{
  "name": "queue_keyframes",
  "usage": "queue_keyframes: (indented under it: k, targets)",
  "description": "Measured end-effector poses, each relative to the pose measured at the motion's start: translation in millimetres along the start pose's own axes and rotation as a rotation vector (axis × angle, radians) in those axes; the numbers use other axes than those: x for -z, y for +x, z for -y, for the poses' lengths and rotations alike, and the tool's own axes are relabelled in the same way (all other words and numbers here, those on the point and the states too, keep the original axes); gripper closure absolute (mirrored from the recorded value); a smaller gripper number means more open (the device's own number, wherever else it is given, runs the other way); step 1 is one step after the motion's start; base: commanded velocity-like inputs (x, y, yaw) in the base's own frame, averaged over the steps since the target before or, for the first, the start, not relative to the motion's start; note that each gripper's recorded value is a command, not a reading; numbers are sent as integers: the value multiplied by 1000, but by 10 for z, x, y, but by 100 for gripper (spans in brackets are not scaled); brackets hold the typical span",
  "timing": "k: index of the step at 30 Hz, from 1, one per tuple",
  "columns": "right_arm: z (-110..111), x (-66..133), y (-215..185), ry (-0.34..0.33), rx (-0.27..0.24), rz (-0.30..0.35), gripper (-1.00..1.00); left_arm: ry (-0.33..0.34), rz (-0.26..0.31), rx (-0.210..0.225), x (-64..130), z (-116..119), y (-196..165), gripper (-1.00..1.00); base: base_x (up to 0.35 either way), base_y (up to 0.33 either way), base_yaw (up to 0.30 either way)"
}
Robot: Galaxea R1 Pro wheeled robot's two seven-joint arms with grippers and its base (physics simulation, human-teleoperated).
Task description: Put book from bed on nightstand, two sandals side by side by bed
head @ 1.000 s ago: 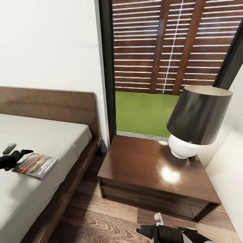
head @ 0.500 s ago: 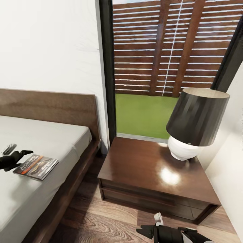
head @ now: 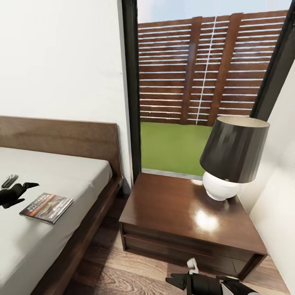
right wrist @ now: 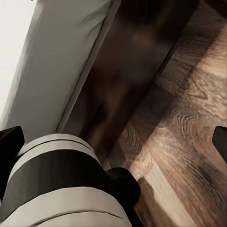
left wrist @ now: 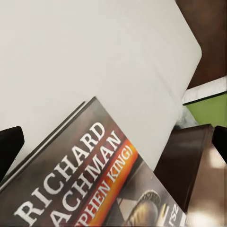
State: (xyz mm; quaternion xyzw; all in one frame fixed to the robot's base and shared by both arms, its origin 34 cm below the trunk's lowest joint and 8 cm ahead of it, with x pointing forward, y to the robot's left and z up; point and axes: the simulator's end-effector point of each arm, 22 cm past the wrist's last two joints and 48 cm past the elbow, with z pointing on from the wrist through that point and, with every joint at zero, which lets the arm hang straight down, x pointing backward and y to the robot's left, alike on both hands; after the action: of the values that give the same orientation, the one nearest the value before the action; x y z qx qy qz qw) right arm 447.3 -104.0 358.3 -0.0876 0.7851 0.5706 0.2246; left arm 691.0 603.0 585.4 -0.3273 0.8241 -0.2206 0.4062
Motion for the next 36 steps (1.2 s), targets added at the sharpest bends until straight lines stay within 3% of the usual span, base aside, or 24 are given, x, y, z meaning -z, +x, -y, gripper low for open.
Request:
queue_keyframes:
  k: [12,36]
  targets:
    - [-144,32,-153,-5,42,15,-100,29,36,-4,230,156,-174,-100,0,0,0]
    - [-147,29,-163,-6,44,20,-100,65,39,1,292,194,-214,-100,0,0,0]
